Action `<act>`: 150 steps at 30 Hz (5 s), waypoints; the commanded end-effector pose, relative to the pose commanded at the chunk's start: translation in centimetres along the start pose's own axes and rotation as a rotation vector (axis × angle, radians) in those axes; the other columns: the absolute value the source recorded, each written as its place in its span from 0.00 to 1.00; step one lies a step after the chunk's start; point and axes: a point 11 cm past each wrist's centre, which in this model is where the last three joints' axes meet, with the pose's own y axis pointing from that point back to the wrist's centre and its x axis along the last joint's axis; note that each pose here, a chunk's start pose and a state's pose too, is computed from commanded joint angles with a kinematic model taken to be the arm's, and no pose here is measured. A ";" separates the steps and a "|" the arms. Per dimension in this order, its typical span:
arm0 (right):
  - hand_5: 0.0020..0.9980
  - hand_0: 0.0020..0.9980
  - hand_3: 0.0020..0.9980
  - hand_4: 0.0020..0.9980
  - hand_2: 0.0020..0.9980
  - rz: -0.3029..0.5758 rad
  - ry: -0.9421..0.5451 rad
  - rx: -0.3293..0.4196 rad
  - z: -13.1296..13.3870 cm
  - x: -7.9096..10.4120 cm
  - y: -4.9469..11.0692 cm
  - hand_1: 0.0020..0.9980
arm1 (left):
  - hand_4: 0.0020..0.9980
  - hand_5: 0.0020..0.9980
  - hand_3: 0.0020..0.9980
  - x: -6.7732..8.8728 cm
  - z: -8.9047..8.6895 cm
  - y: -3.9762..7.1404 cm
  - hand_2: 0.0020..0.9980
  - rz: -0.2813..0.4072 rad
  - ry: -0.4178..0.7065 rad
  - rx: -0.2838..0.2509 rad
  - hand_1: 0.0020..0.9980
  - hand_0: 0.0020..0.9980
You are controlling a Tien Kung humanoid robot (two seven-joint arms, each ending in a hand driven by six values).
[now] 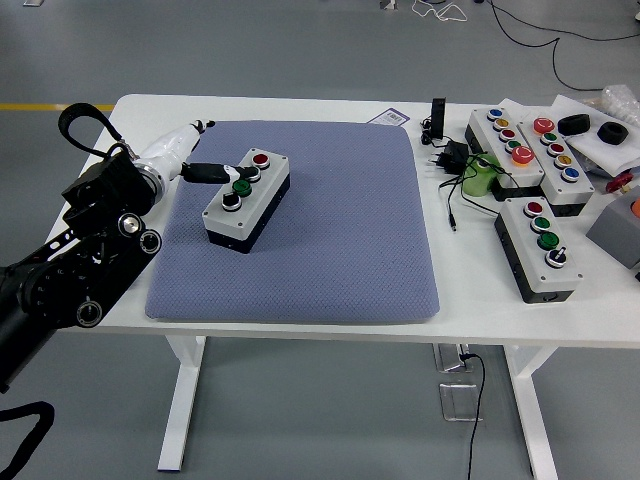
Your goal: Pick up the button,place it on the desk,press the button,press the button
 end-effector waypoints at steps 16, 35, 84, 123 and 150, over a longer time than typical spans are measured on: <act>0.25 0.65 0.64 0.25 0.59 0.003 0.008 0.002 -0.1 0.2 0.0 0.56 | 1.00 0.61 1.00 -3.2 1.2 -1.1 1.00 -0.018 -0.073 0.113 1.00 0.96; 0.25 0.65 0.64 0.25 0.59 0.007 0.018 0.001 0.1 0.4 -0.1 0.56 | 1.00 0.42 1.00 -4.9 1.7 -2.2 1.00 0.009 -0.138 0.179 0.96 0.84; 0.25 0.65 0.64 0.25 0.59 0.011 0.023 -0.007 0.4 0.6 -0.1 0.56 | 0.56 0.00 0.33 -5.5 1.9 -2.4 0.14 0.006 -0.190 0.150 0.17 0.12; 0.25 0.65 0.64 0.25 0.59 0.008 0.016 -0.005 0.2 0.4 -0.1 0.56 | 0.53 0.00 0.25 -7.1 6.9 0.9 0.14 -0.078 -0.639 -0.601 0.18 0.16; 0.25 0.65 0.64 0.25 0.59 0.008 0.021 -0.015 0.6 0.4 -0.1 0.56 | 0.47 0.00 0.50 -8.0 5.9 0.6 0.42 -0.149 -0.650 -0.571 0.39 0.26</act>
